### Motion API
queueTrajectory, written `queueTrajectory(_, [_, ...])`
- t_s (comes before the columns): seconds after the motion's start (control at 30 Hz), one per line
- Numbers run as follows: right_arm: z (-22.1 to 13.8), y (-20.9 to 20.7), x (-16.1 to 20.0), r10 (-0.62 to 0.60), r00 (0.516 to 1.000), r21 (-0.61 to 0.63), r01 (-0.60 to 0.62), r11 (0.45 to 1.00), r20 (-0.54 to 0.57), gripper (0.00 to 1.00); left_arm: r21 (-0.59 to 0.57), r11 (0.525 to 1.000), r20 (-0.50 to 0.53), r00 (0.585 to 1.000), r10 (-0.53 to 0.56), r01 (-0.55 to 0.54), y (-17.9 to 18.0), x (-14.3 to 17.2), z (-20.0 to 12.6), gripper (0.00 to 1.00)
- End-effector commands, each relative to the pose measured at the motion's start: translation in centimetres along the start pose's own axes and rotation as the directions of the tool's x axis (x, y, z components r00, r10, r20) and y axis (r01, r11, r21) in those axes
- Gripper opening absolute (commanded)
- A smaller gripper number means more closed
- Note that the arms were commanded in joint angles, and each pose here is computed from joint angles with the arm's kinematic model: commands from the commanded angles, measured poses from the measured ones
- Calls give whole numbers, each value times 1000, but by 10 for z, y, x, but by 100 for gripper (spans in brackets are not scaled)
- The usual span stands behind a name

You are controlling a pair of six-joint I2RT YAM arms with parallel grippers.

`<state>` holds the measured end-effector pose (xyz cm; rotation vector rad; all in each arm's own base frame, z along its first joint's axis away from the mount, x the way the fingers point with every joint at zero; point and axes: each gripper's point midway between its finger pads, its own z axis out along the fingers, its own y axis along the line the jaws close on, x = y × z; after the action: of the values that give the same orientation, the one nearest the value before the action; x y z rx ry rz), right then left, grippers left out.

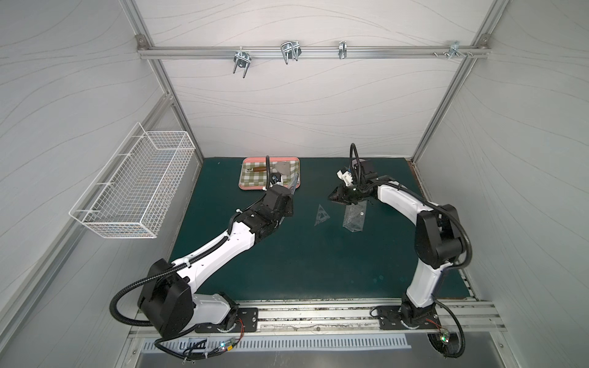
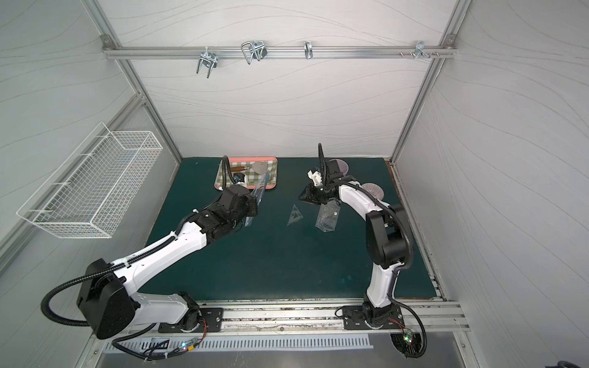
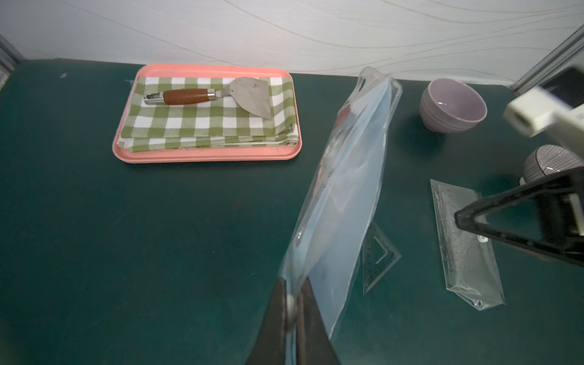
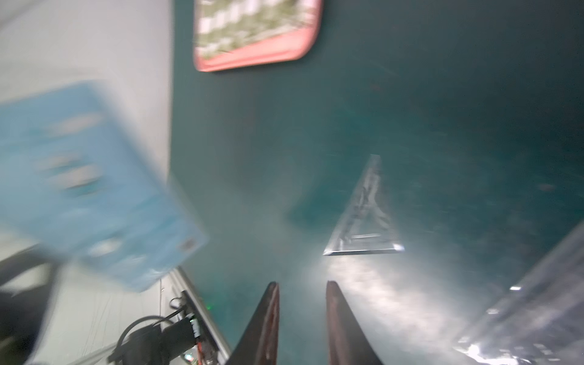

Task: Open the ruler set and take out the ruler
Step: Take out the ruler from the ruler set bag.

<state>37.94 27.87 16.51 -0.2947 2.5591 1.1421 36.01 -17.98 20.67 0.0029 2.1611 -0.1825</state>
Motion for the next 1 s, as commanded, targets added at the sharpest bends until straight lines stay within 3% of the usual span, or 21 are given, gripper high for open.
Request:
queueTrajectory(0.0, [-5,42,0,-25,999,-69,27,997,21,25,73,994,50,996,-80,76,-16,-18,3,0])
queueTrajectory(0.2, [6,91,-8,-53,998,-154,59,986,44,17,139,982,27,991,-130,125,-30,-16,8,0])
queueTrajectory(0.47, [22,124,-13,-80,996,-199,87,976,40,14,168,976,11,989,-145,141,-41,-14,12,0])
queueTrajectory(0.97, [45,109,-8,-49,999,-83,48,995,-7,12,241,957,69,980,-184,163,-54,-33,-7,0])
